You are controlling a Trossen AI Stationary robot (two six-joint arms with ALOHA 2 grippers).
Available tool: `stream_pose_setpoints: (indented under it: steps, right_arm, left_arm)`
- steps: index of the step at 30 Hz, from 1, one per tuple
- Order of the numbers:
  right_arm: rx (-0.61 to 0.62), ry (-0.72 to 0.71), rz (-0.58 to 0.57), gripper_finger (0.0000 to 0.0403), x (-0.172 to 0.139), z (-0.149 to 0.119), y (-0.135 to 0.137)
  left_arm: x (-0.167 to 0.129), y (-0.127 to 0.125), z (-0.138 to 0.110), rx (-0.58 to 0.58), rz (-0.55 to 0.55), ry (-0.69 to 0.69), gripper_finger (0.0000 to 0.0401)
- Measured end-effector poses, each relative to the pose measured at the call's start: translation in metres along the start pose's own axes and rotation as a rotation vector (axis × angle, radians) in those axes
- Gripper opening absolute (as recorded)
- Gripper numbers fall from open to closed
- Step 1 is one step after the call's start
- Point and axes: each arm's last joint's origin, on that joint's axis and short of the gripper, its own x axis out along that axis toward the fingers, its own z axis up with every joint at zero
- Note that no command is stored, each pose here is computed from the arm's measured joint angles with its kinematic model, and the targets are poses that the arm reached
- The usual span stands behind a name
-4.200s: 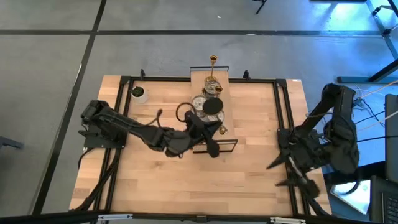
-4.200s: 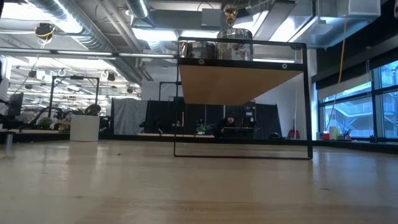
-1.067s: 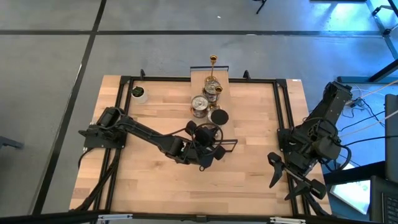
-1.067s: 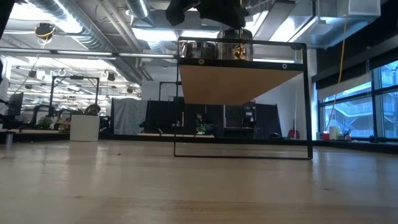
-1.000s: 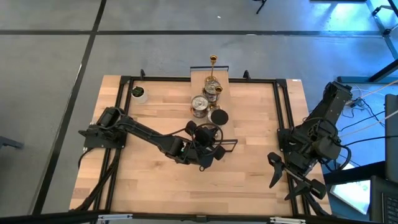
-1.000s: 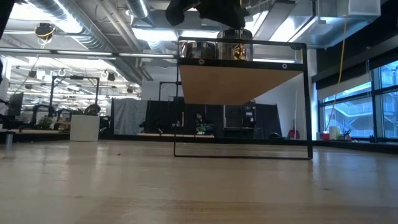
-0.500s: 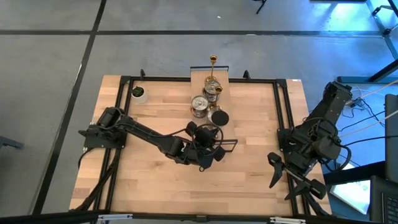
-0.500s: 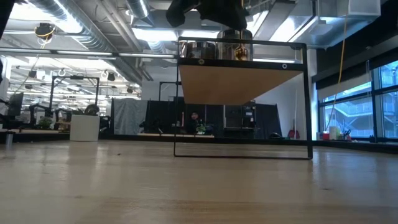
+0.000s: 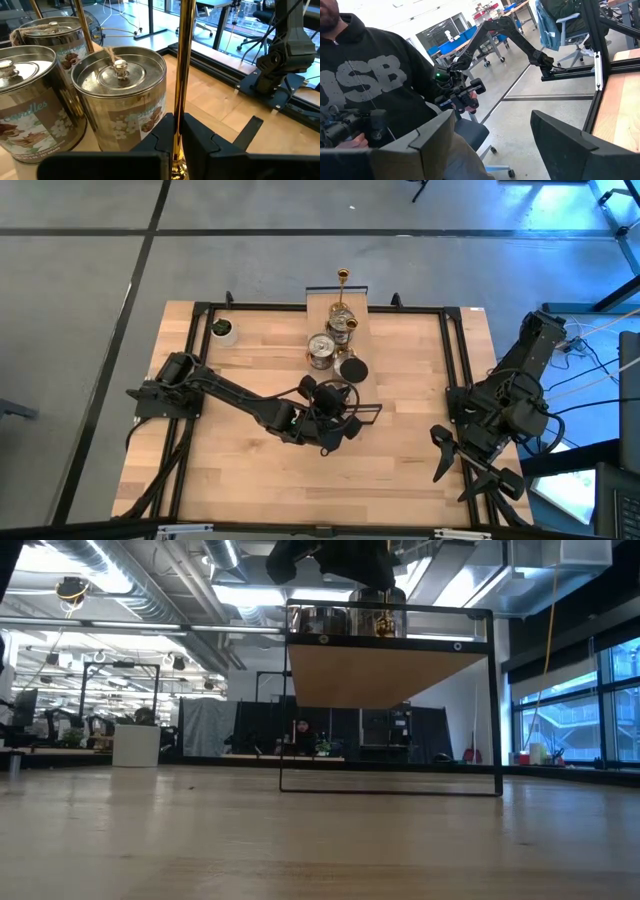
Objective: Pick & Place candle stick holders
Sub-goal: Put the gold candle holder on the shelf
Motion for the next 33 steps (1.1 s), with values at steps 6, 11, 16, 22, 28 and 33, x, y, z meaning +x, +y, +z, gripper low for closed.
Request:
stream_pose_setpoints:
  steps: [6, 11, 16, 22, 28, 33]
  right_arm:
    - [0.0, 0.0, 0.0, 0.0265, 0.0, 0.0, 0.0]
    - [0.0, 0.0, 0.0, 0.0265, 0.0, 0.0, 0.0001]
    - [-0.004, -0.001, -0.001, 0.0265, 0.0, 0.0, -0.0001]
    - [-0.01, -0.001, -0.001, 0.0265, 0.0, 0.0001, -0.0001]
    - [-0.011, -0.001, -0.002, 0.0265, 0.0, 0.0001, -0.0001]
    - [-0.011, -0.002, -0.003, 0.0265, 0.0, 0.0001, -0.0002]
  left_arm:
    - [0.0001, 0.0, -0.0002, 0.003, 0.0, 0.0, 0.0031]
    - [0.0001, -0.0001, -0.0002, 0.004, -0.003, 0.003, 0.0048]
    - [0.0001, -0.0002, -0.0003, 0.004, -0.007, 0.006, 0.0064]
    - [0.0001, -0.0006, -0.0007, 0.004, -0.021, 0.018, 0.0081]
    - [0.0001, -0.0006, -0.0007, 0.004, -0.021, 0.018, 0.0086]
    - [0.0001, -0.0006, -0.0008, 0.005, -0.021, 0.019, 0.0086]
